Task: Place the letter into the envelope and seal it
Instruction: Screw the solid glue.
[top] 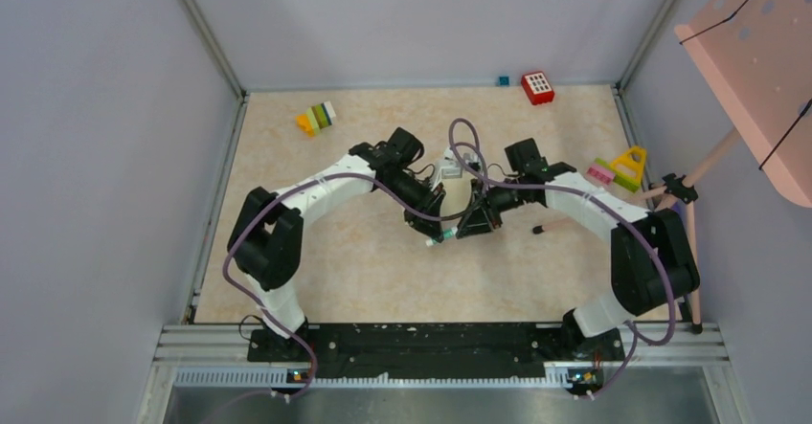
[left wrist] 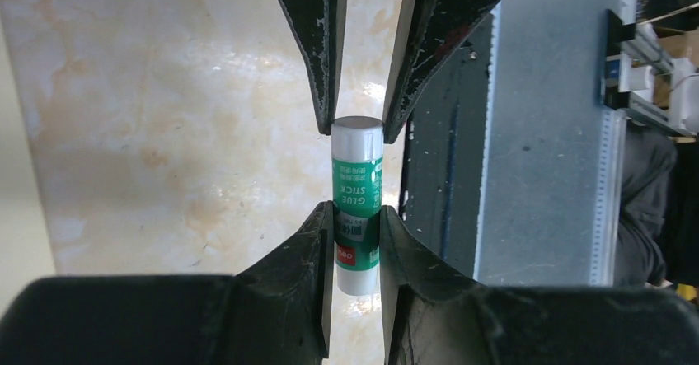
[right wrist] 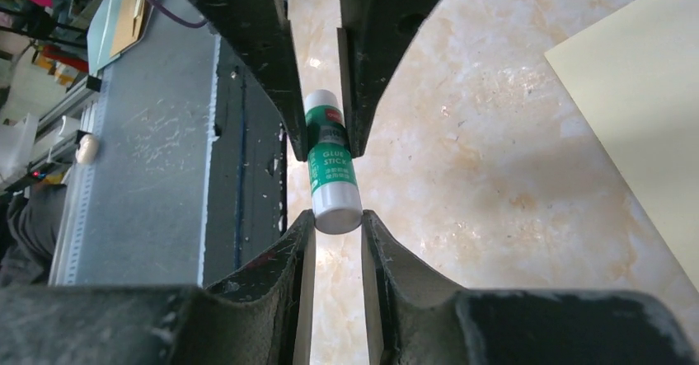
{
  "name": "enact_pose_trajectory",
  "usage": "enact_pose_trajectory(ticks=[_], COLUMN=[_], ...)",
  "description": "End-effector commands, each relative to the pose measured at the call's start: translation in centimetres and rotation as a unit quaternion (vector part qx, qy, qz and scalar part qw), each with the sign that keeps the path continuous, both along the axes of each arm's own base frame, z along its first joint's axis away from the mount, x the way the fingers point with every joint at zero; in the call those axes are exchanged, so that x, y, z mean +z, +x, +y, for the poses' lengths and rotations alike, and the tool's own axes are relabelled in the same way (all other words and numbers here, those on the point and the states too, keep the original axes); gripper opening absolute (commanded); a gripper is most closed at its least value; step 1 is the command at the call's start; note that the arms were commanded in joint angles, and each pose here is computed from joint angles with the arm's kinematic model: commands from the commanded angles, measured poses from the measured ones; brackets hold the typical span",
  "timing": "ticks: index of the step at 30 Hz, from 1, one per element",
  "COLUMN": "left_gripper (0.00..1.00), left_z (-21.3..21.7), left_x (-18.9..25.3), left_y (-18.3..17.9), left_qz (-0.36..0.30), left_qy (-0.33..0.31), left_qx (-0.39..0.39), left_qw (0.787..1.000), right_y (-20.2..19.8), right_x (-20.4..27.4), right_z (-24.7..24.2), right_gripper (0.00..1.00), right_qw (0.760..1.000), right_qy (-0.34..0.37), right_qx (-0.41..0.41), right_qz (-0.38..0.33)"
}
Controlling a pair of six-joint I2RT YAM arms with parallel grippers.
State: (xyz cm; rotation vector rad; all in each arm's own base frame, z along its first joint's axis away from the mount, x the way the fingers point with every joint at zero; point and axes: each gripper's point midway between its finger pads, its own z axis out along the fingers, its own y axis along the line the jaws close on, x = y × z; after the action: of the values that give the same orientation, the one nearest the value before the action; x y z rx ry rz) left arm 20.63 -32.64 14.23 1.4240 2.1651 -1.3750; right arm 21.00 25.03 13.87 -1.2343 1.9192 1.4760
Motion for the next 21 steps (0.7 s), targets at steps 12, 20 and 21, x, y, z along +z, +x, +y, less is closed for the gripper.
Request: enact_pose_trajectory(ticks=[12,20,21], left_gripper=[0.0,0.0,0.0], left_z=[0.3,1.5,1.4], left_x=[2.9,2.8,2.7], left_y=[0.4,3.6,3.7], left_qz=[-0.004,-0.165,-0.183], left_qy=[-0.032,0.023,0.031], left_qx=[0.007,0.083,0.087], left_qw=[0.999,0.983,0.979], right_y=[-0.3,3.2,3.6], right_x=[5.4,5.1,4.7], right_z=[0.4,-0.2,-0.2], right_gripper=[0.63,0.62,0.62], right_qw=[0.994,0.991,0.989], right_qy=[0.064,0.057,0.054], right_qx=[0.002,-0.067,-0.075], right_qz=[-0.093,0.104,0.115])
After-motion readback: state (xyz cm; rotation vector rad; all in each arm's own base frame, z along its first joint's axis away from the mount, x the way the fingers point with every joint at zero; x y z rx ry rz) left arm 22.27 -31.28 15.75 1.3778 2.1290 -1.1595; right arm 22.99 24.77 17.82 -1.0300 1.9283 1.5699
